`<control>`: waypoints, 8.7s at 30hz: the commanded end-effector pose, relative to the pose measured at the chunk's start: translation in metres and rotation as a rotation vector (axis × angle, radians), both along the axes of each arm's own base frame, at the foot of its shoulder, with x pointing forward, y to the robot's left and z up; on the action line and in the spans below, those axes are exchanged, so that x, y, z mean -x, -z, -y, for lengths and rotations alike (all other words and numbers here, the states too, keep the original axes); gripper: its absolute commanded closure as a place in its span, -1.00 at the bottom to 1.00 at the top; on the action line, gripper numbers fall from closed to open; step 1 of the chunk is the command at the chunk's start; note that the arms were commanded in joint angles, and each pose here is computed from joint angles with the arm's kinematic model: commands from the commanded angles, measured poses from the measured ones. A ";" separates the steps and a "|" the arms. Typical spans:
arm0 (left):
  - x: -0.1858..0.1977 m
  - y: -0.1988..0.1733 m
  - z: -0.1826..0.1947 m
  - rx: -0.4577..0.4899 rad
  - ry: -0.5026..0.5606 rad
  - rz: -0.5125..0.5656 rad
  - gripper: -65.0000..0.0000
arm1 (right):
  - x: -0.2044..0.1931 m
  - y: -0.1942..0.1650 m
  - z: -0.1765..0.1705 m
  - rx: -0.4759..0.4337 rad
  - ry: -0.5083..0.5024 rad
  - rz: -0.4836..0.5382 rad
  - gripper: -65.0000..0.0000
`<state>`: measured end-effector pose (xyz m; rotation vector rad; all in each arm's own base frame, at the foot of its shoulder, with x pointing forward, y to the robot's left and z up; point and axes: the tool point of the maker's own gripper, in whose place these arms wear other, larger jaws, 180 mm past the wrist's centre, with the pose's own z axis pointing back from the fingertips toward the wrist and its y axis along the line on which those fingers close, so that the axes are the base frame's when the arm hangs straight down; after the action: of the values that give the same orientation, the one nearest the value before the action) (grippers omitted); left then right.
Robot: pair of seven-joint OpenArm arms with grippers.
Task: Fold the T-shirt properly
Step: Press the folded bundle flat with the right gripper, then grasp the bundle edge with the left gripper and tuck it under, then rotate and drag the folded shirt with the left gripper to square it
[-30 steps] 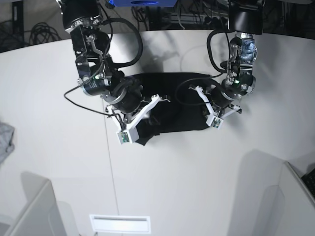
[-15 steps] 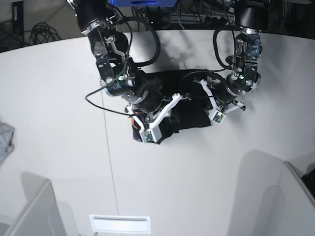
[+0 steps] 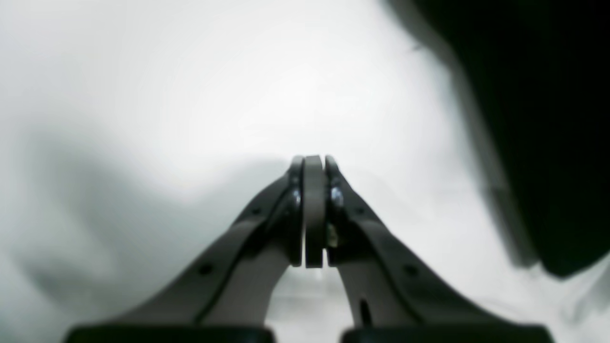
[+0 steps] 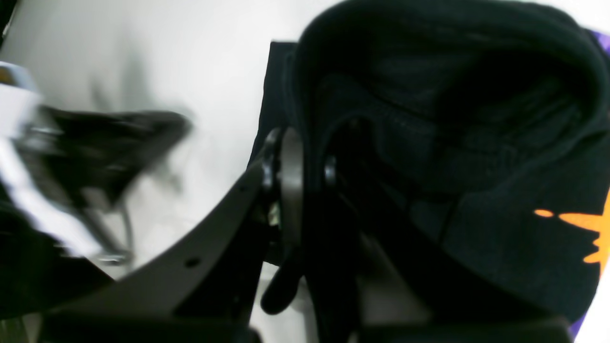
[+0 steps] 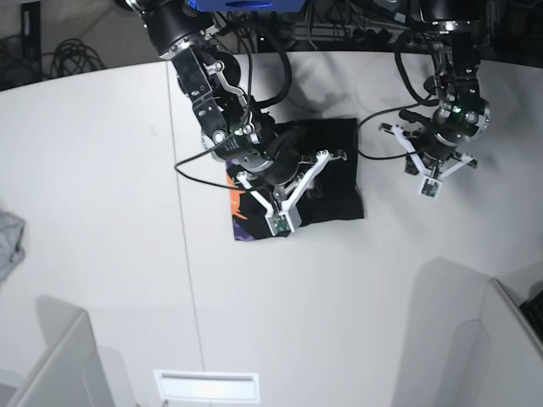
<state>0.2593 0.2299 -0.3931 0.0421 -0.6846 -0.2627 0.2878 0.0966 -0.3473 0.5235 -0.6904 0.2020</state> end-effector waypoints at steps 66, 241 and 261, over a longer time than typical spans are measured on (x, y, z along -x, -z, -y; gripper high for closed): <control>0.077 -0.042 -0.147 -0.200 -0.350 0.006 1.00 | 0.039 0.003 -0.112 0.091 -0.352 0.172 -0.05; -0.049 0.034 0.186 -0.495 1.235 -0.140 1.00 | 0.096 0.054 0.271 0.209 0.881 -0.154 1.00; -0.055 0.028 0.260 -0.495 1.366 -0.082 1.00 | 0.093 0.053 0.273 0.213 0.878 -0.145 1.00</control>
<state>0.3185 -0.0205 -0.4235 0.0780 -0.4478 -1.7215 0.1899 -0.1721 -0.4082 0.0103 -0.6537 -0.5777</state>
